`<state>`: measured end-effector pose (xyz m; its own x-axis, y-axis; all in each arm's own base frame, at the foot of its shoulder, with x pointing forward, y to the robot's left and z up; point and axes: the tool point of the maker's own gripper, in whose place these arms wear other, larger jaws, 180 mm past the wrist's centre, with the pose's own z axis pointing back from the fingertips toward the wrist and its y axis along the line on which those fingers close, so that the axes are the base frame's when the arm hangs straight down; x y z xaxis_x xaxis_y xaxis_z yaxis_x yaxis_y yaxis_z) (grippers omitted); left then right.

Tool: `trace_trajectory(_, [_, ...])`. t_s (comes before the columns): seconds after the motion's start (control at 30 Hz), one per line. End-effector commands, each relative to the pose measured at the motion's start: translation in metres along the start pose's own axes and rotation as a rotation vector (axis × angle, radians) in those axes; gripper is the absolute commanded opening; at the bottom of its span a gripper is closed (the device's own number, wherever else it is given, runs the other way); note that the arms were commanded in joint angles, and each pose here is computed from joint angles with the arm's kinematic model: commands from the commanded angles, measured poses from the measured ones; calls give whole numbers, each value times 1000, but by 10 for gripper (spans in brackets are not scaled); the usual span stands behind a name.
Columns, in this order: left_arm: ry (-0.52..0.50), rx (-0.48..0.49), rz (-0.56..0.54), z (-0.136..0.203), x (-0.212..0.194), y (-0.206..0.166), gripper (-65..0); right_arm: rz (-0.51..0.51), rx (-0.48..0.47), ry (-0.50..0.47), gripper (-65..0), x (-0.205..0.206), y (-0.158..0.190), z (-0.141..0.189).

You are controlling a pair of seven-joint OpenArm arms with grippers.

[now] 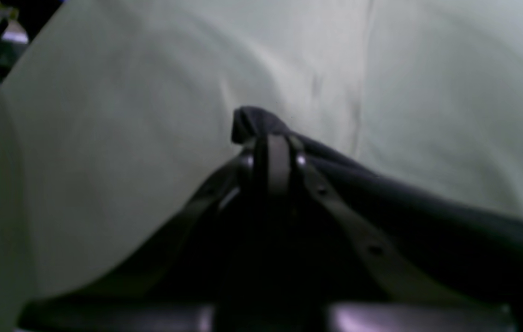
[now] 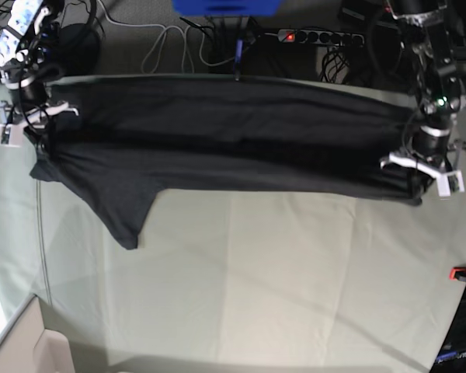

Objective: Layout the t-shirt on the table in an organized manner, then fold the t-shirt properly
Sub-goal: 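Fold the grasped middle over toward the held edge with both grippers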

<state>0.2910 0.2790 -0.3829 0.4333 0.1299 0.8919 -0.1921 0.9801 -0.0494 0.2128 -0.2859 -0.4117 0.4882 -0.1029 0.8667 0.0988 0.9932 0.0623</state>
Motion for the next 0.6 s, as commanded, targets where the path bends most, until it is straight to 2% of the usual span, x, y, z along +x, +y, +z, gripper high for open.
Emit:
trace_trajectory(0.0, [-37,1,-12,2,11,3,-648,1,-3,-35,-650,7,-4,5])
trace_trajectory(0.3, [44,40,-24,25,-24,23,-648,5,-9,23,-650,-15,-7,21])
trace_trajectory(0.57, [94,78,5,25,-45,38,-648,0,-11,69,-650,-33,-7,33])
